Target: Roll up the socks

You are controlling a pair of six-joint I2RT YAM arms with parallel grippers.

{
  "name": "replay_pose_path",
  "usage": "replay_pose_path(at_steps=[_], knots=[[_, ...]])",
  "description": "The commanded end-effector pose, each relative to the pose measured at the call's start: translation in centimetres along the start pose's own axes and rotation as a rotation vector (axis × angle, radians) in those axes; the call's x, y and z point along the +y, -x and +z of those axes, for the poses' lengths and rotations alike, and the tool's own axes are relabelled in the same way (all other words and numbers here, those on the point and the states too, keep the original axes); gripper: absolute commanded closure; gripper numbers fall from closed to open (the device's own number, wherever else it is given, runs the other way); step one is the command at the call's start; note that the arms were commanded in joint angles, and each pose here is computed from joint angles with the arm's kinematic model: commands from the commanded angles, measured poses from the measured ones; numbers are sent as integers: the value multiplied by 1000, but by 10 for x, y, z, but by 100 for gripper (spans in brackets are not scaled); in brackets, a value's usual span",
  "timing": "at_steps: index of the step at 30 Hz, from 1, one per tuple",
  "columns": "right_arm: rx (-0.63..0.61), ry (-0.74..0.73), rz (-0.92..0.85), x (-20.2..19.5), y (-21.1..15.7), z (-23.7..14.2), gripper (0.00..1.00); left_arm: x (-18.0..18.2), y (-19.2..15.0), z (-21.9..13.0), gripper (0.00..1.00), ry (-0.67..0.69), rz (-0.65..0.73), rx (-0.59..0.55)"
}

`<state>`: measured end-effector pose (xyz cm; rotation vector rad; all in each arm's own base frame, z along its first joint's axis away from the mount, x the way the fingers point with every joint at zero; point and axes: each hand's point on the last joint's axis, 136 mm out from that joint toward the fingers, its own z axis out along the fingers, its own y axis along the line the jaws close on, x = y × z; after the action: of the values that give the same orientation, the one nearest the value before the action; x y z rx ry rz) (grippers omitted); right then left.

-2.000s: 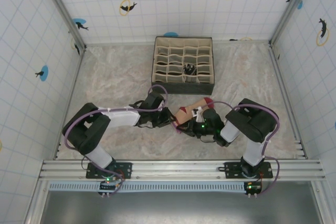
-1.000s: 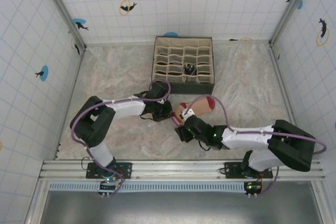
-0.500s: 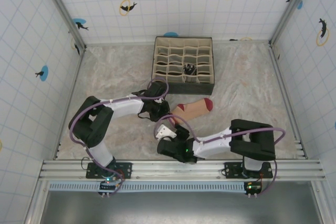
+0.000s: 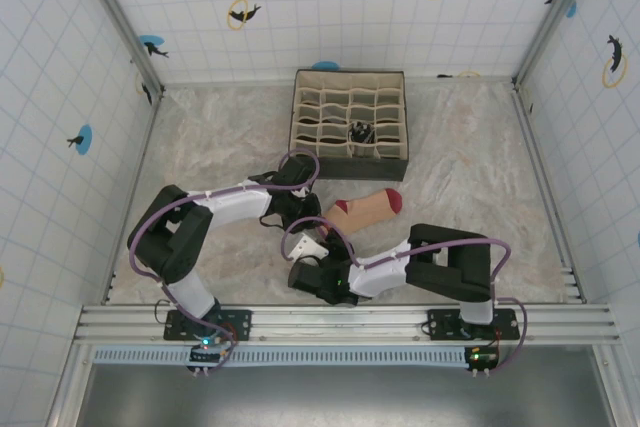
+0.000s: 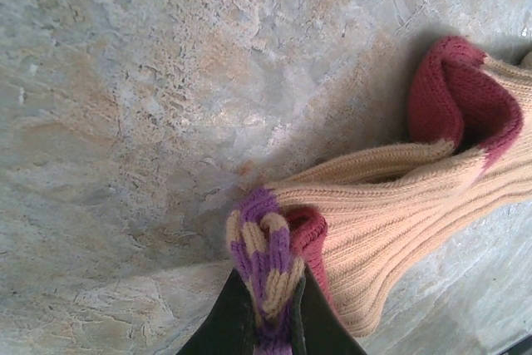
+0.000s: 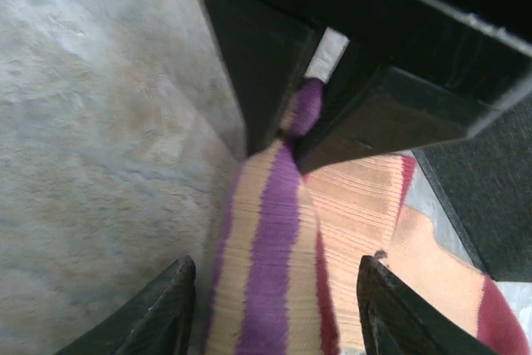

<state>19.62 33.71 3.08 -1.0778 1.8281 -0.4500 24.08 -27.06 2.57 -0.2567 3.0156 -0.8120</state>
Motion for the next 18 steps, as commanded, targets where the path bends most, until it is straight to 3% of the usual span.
replay_pose_path(at_steps=[1, 4, 7, 9, 11, 14, 18], knots=[[43, 35, -11, 8, -11, 9, 60, 14, -9, -5, 100, 36, 1, 26], [64, 79, 17, 11, -19, 11, 81, 13, -8, -6, 93, 31, -1, 21], [91, 131, 75, 12, -27, 12, 98, 7, -6, -9, 73, 6, 2, 12], [102, 175, 124, 12, -32, 11, 100, 2, -2, -13, 48, -8, 13, 2], [109, 222, 166, 13, -36, 9, 100, -4, 2, -17, 36, -22, 24, -13], [135, 283, 215, 15, -42, 10, 100, -11, 8, -24, 26, -41, 36, -33], [182, 376, 279, 21, -47, 13, 100, -20, 14, -33, 22, -66, 47, -62]])
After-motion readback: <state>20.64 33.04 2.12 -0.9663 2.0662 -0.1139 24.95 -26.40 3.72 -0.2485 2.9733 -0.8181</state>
